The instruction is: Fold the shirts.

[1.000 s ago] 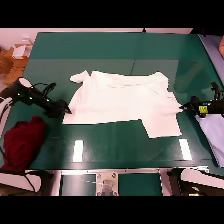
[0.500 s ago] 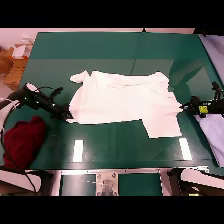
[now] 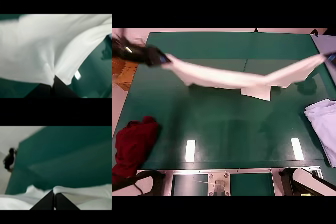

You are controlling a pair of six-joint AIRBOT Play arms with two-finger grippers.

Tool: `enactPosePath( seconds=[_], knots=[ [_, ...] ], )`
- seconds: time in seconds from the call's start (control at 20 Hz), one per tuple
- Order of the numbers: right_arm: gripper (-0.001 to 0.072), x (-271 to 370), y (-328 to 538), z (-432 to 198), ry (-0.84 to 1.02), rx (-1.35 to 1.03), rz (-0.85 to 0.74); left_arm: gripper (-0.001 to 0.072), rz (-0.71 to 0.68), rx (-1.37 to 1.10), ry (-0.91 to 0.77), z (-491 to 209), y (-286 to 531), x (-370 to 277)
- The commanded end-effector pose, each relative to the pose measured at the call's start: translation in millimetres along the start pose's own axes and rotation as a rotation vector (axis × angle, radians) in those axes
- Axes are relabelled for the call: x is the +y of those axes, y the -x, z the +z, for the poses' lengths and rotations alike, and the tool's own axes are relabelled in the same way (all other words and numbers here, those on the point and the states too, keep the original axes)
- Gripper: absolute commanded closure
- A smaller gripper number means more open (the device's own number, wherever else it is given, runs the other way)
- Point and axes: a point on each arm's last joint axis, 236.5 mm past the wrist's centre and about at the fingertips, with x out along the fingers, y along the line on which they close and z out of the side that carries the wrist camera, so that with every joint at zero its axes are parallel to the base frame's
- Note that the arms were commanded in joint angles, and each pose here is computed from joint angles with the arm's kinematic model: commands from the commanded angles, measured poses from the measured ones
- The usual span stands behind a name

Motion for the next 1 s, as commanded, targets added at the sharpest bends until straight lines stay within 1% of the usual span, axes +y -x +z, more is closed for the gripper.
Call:
enactPosePath(
  seconds=[0.0,0.1,0.2,0.35,0.45,0.6,0.75,0.85,0.95],
  knots=[
    [0.0694,172,94,91,0.328,-0.401,0.135,0.0684,0.101,-0.547,-0.383,106,166,-151],
    [0.0694,234,151,108,0.483,-0.61,0.073,0.0684,0.149,-0.786,-0.503,114,241,-218],
    [0.0694,276,194,110,0.588,-0.78,-0.003,0.0684,0.232,-0.901,-0.51,104,285,-240],
    [0.0693,302,231,106,0.712,-0.931,-0.155,0.0684,0.351,-0.9,-0.453,92,302,-226],
    [0.0694,294,230,107,0.723,-0.92,-0.197,0.0684,0.407,-0.821,-0.392,88,289,-198],
    [0.0693,245,205,112,0.643,-0.811,-0.218,0.0684,0.412,-0.675,-0.274,85,235,-136],
    [0.0693,154,149,105,0.446,-0.649,-0.181,0.0683,0.375,-0.452,-0.109,61,146,-52],
    [0.0693,85,78,76,0.314,-0.475,-0.134,0.0684,0.287,-0.3,-0.047,36,75,-6],
    [0.0693,9,0,28,0.172,-0.299,-0.15,0.0683,0.183,-0.171,0.043,6,5,37]
  ],
)
